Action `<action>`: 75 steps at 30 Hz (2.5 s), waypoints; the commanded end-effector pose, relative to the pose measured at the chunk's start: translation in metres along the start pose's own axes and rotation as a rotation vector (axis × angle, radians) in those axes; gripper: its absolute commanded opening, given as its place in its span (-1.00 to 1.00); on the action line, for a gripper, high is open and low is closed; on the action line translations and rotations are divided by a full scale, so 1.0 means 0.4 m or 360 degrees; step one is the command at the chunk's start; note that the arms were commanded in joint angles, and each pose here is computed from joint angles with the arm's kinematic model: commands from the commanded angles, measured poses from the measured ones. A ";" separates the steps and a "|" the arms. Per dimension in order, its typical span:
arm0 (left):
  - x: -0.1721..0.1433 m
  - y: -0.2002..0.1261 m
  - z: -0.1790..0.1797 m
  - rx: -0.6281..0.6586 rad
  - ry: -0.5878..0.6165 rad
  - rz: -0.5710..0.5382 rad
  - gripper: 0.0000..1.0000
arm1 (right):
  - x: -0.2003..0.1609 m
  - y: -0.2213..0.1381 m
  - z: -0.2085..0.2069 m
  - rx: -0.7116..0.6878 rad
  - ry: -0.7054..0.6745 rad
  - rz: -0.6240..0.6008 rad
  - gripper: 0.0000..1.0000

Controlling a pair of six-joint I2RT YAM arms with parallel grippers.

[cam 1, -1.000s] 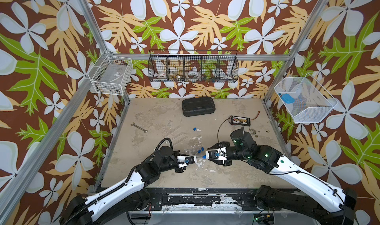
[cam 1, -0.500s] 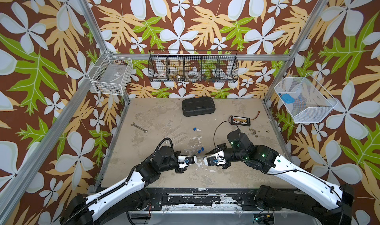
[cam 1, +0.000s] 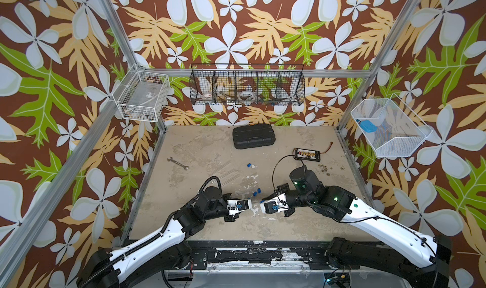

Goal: Insert stoppers into test tubes
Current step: Insert the stopper into the test tube.

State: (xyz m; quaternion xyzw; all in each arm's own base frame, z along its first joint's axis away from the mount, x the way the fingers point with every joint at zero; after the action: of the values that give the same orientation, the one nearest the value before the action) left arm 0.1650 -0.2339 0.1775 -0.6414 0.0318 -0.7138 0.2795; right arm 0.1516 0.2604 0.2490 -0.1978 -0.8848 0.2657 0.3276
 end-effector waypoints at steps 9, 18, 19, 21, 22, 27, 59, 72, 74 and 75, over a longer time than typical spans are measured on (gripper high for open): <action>0.083 -0.016 0.016 0.0021 -0.0020 -0.0173 -1.00 | -0.001 0.013 0.005 -0.0008 0.0061 -0.0023 -0.73; 0.167 -0.040 0.040 0.0084 -0.0006 -0.0346 -1.00 | 0.000 0.040 -0.005 -0.0050 0.0259 -0.0081 -0.81; 0.176 -0.043 0.042 0.0088 0.0001 -0.0366 -1.00 | 0.000 0.042 -0.006 -0.0058 0.0277 -0.0092 -0.81; 0.189 -0.047 0.046 0.0099 0.0011 -0.0392 -1.00 | 0.004 0.046 -0.006 -0.0065 0.0309 -0.0119 -0.81; 0.195 -0.048 0.046 0.0097 0.0018 -0.0398 -1.00 | 0.006 0.049 -0.005 -0.0057 0.0327 -0.0138 -0.81; 0.222 -0.057 0.053 0.0114 0.0063 -0.0426 -1.00 | 0.014 0.061 -0.002 -0.0019 0.0391 -0.0186 -0.83; 0.281 -0.102 0.051 0.0181 0.0328 -0.0607 -1.00 | 0.011 0.094 -0.027 -0.0050 0.0783 -0.0331 -0.82; 0.060 0.000 0.061 0.0151 0.0014 0.0054 -1.00 | -0.002 -0.058 -0.006 -0.0040 0.0809 -0.0259 0.03; 0.040 0.011 0.052 0.0098 -0.0052 0.0111 -1.00 | -0.008 -0.094 -0.024 -0.0141 0.0895 -0.0269 0.07; 0.032 0.017 0.047 0.0069 -0.0089 0.0134 -1.00 | -0.014 -0.110 -0.032 -0.0197 0.0946 -0.0275 0.09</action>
State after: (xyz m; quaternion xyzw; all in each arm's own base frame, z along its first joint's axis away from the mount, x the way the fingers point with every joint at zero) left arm 0.1883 -0.2380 0.1958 -0.6237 0.0211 -0.7098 0.3268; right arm 0.1590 0.2359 0.2762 -0.2068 -0.8010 0.1316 0.5462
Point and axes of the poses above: each gripper's point midway between its finger pads, its own y axis out along the fingers, its own z axis along the line the jaws close on, x = y × z, the point moved 3 cm from there along -y, back along the fingers, and after that the axes turned 14 degrees about -y, right-handed, at the moved point
